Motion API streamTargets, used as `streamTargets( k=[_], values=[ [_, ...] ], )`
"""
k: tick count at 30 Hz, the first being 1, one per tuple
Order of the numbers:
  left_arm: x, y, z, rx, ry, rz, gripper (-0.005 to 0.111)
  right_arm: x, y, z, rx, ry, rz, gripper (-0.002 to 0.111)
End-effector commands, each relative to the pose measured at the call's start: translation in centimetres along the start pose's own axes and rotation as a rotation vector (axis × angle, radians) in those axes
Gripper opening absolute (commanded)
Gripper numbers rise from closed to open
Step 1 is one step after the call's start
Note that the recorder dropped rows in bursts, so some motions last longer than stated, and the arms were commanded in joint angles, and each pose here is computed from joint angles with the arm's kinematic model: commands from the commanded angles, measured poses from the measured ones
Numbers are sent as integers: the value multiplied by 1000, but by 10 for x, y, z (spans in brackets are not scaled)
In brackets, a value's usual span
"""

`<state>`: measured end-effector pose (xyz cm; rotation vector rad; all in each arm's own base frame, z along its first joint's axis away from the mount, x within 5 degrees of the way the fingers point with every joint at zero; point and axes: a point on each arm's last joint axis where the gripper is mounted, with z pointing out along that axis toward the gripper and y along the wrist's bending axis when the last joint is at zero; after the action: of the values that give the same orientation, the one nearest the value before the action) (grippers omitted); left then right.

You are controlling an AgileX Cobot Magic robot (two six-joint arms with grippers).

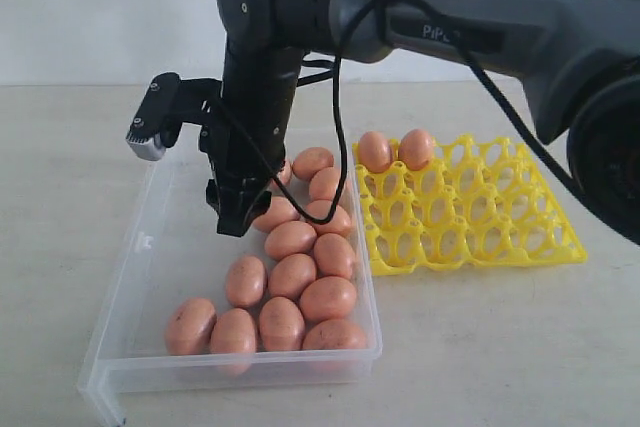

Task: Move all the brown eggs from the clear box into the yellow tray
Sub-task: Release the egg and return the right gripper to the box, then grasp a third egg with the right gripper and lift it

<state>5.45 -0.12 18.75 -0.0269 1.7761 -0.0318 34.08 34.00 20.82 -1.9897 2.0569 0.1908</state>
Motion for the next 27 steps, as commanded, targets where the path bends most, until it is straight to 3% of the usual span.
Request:
streamTargets(
  k=[1, 7, 12, 27],
  values=[
    [0, 0, 0, 6, -8, -3, -4, 7, -13, -1, 74, 16, 9, 58],
    [0, 0, 0, 6, -8, -3, -4, 27, -37, 3, 155, -26, 146, 58],
    [0, 0, 0, 6, -8, -3, -4, 42, -41, 11, 107, -35, 221, 58],
    [0, 0, 0, 6, -8, -3, -4, 46, -38, 34, 118, -79, 225, 58]
  ],
)
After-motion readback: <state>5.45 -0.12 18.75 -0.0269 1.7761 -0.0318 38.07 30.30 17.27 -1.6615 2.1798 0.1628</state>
